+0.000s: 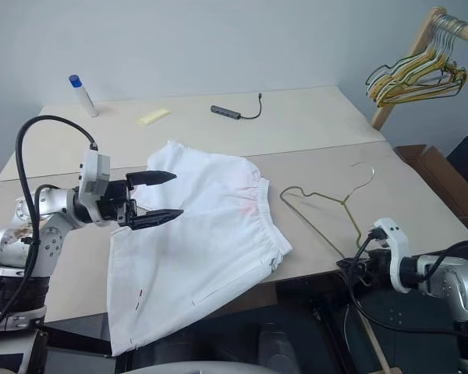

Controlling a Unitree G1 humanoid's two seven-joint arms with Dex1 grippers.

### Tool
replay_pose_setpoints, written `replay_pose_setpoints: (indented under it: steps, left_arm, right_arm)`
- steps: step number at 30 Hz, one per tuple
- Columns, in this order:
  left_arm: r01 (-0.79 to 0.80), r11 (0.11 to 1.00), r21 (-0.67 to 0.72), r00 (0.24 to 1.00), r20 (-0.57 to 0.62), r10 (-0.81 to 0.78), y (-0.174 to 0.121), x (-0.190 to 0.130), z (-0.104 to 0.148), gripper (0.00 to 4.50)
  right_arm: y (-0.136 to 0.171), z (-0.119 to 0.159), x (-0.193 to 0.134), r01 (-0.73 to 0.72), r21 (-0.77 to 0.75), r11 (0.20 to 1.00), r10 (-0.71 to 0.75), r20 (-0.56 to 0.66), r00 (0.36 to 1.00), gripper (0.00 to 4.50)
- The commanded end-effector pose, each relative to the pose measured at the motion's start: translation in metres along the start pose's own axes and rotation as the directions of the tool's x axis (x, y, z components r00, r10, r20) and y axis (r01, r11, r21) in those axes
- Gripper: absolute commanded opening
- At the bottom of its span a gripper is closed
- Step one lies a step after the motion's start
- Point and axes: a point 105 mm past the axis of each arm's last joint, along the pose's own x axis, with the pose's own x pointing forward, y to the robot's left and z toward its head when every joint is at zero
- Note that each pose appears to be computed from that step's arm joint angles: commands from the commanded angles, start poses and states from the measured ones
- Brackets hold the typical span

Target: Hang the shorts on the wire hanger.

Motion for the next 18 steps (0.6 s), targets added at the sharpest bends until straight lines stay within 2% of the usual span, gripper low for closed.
replay_pose_setpoints:
  steps: [1, 7, 18]
  left_arm:
    - [0.029, 0.999, 0.036, 1.0, 0.011, -0.03, -0.004, 0.003, 0.01, 4.46]
    - [0.036, 0.999, 0.038, 0.999, 0.008, -0.037, -0.005, 0.007, 0.01, 4.46]
    - [0.064, 0.997, 0.035, 0.998, -0.018, -0.063, -0.009, 0.01, 0.011, 4.46]
  right_arm:
    - [0.017, 0.02, 0.0, -0.085, -0.038, 0.996, 0.087, 0.054, 0.995, 0.0]
    - [0.032, 0.025, 0.002, -0.177, -0.06, 0.982, 0.179, 0.036, 0.983, 0.0]
    - [0.022, 0.021, 0.008, -0.15, -0.072, 0.986, 0.146, -0.048, 0.988, 0.0]
